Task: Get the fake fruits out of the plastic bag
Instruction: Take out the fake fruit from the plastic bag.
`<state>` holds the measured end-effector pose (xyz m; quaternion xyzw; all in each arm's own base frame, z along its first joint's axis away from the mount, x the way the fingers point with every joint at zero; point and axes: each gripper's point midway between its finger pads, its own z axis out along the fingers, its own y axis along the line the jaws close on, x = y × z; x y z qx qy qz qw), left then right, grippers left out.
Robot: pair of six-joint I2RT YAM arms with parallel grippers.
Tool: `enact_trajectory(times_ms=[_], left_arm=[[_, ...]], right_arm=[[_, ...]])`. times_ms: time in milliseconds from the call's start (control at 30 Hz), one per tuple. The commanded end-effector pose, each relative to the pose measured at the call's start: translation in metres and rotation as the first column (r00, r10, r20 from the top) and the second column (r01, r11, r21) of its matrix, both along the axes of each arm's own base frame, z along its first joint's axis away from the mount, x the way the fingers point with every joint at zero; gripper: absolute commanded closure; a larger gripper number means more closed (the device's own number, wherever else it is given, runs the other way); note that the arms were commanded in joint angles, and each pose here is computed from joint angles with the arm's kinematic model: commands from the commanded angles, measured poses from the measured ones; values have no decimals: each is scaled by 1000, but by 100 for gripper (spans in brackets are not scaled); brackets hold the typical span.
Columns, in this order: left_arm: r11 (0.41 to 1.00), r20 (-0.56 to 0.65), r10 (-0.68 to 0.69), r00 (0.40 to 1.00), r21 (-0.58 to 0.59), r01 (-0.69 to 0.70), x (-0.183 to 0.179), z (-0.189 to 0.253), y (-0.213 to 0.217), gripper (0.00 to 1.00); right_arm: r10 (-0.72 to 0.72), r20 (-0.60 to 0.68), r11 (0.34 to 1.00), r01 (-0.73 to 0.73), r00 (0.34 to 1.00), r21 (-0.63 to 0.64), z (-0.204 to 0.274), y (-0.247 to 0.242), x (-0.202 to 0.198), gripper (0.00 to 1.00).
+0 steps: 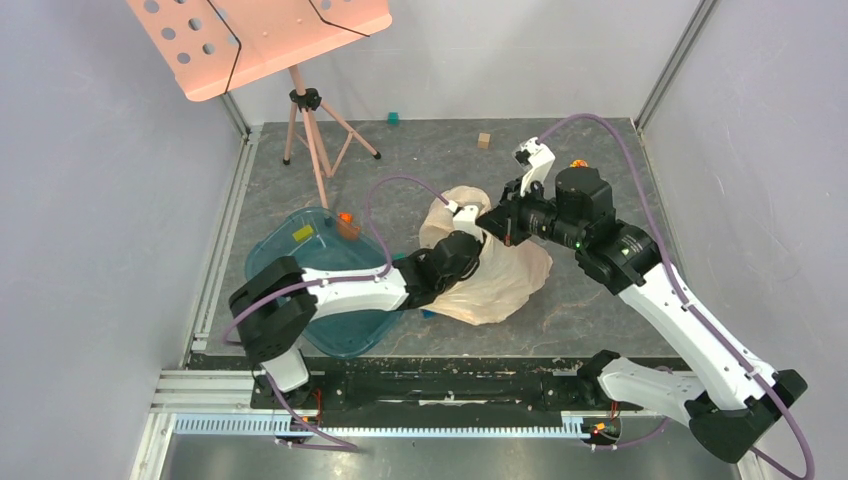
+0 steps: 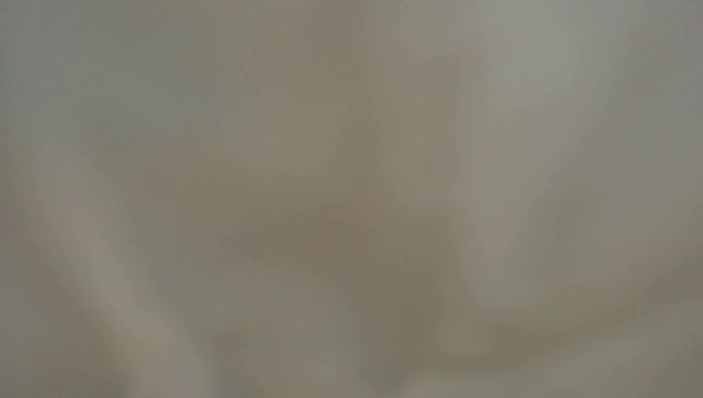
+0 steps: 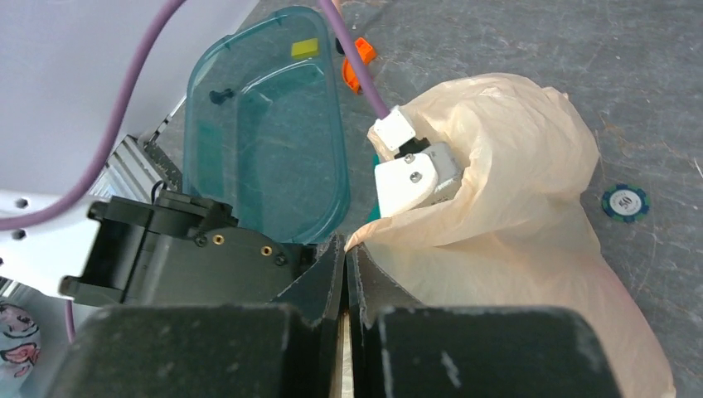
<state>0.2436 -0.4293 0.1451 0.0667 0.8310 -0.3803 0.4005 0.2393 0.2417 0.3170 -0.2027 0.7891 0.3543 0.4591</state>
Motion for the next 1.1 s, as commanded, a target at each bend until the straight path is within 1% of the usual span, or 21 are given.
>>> enact_trajectory(times_ms=[0, 133, 200, 233, 267, 400, 433, 467, 500, 533, 733, 800, 967, 1067], left_arm=[[995, -32, -39, 999, -93, 36, -1, -1, -24, 53], [990, -51, -52, 997, -133, 45, -6, -12, -26, 49], [987, -47, -57, 997, -156, 49, -7, -13, -27, 46], [986, -45, -61, 997, -160, 53, -7, -15, -27, 44], [984, -41, -64, 997, -166, 57, -7, -15, -29, 40], [981, -37, -94, 995, -173, 86, -6, -18, -42, 30], [980, -35, -100, 994, -179, 92, -5, -16, -46, 23], [979, -37, -104, 994, -178, 96, -4, -17, -50, 12], [980, -38, -103, 994, -175, 95, -3, -19, -52, 10], [983, -43, -98, 994, -160, 90, -1, -23, -53, 1], [999, -78, -40, 996, -40, 37, 11, -49, -51, 0], [1000, -94, -17, 995, 22, 19, 15, -59, -50, 0], [986, -138, 22, 990, 166, 1, 20, -90, -45, 0], [977, -161, 43, 986, 211, -8, 20, -107, -42, 0]], right_arm=[[-97, 43, 994, 95, 994, 53, 15, -10, 8, 100], [-232, 75, 973, 231, 970, 27, 17, -32, 20, 100], [-265, 95, 964, 265, 960, 17, 22, -39, 22, 100], [-264, 100, 964, 264, 959, 16, 23, -40, 22, 100], [-261, 106, 965, 260, 959, 22, 27, -40, 21, 100], [-170, 93, 985, 166, 981, 45, 33, -24, 14, 100], [-145, 85, 989, 141, 986, 51, 34, -19, 12, 100], [-122, 78, 991, 118, 989, 62, 35, -15, 10, 100], [-106, 71, 992, 101, 992, 71, 35, -11, 9, 100], [-89, 68, 993, 83, 994, 87, 37, -7, 7, 100], [-53, 63, 993, 46, 997, 112, 40, 1, 4, 100], [-38, 62, 993, 30, 997, 117, 40, 3, 2, 100], [-31, 59, 992, 23, 998, 122, 40, 5, 0, 100], [-27, 61, 992, 19, 998, 129, 42, 6, -1, 100]])
